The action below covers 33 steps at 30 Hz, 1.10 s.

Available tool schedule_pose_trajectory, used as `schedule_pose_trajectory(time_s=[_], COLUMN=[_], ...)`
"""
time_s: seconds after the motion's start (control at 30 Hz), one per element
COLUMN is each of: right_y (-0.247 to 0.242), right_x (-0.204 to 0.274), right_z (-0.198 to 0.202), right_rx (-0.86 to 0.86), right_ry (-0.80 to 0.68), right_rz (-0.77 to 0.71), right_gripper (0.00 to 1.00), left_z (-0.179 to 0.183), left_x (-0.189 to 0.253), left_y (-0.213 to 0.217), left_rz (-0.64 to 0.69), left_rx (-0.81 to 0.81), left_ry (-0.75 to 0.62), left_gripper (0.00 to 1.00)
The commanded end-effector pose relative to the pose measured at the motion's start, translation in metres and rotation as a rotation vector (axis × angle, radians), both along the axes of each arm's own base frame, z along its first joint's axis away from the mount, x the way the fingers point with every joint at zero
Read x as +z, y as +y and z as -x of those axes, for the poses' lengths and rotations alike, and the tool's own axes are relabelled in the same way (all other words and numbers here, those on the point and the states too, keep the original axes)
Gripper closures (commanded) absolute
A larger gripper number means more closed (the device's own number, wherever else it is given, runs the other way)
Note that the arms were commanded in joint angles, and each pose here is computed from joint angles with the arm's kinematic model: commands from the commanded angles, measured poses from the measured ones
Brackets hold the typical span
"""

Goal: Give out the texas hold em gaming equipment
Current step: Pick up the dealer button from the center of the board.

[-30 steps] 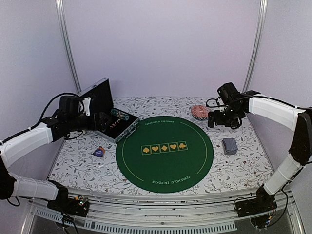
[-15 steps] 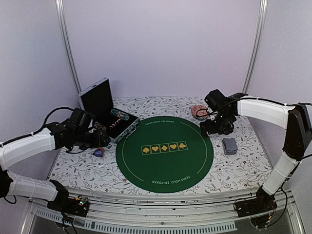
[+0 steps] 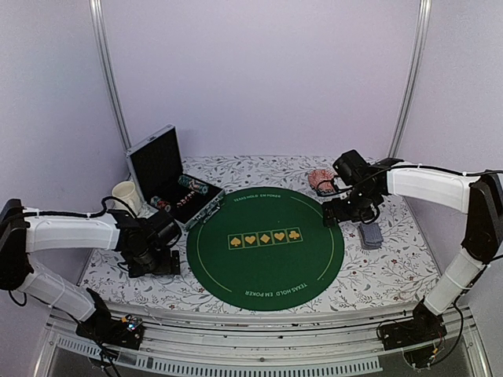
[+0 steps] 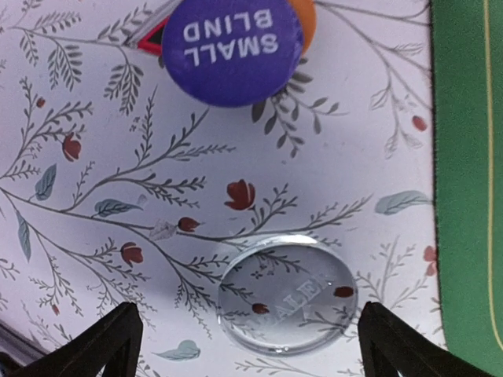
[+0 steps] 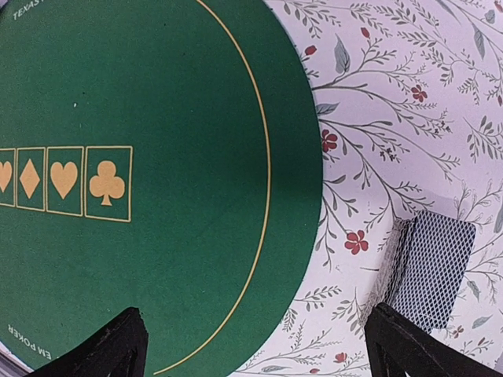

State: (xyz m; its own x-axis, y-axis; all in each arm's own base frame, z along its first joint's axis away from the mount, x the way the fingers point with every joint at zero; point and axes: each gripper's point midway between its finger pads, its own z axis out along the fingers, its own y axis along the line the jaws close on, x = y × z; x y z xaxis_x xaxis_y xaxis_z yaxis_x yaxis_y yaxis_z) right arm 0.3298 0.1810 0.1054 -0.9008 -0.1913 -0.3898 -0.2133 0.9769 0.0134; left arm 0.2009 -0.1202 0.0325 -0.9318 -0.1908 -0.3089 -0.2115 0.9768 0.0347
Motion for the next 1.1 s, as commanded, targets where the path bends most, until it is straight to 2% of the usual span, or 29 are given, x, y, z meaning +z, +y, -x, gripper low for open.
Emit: schedule_pose_trajectory(time_s=[0.0,0.43,0.57,0.7,0.87,1.07], right_y=[0.002,0.004,0.005,0.005,0.007,0.009], right_x=[-0.005,-0.006,-0.007,-0.004,-0.003,0.002], right_z=[0.006,0.007,0.008,0.007,0.007,0.008], right_rx=[0.024,0.027,0.03,0.031,0.032,0.035], right_ry=[0.0,0.0,0.006,0.001,0.004,0.001], right_rz=[-0.004,-0.02,-0.024,-0.025,-0.035,-0.051], right_gripper=[0.01,0.01,0.01,0.01,0.01,0.01], left_z=[0.014,0.013,0.012,0.018,0.017,0.011], left_x=[-0.02,-0.036,-0.039,-0.044,-0.044,-0.031], left_y=[-0.002,-0.012,-0.011,-0.008,-0.009,-0.009], left_rz=[0.017,0.064,0.062,0.06,0.062,0.051], left_rx=[0.002,-0.047,-0.047,-0.038,-0.046,-0.062], left_ry=[0.059,0.068,0.069,0.086,0.082,0.052], left_gripper=[0.02,0.03,0.07,0.21,0.49,0.69])
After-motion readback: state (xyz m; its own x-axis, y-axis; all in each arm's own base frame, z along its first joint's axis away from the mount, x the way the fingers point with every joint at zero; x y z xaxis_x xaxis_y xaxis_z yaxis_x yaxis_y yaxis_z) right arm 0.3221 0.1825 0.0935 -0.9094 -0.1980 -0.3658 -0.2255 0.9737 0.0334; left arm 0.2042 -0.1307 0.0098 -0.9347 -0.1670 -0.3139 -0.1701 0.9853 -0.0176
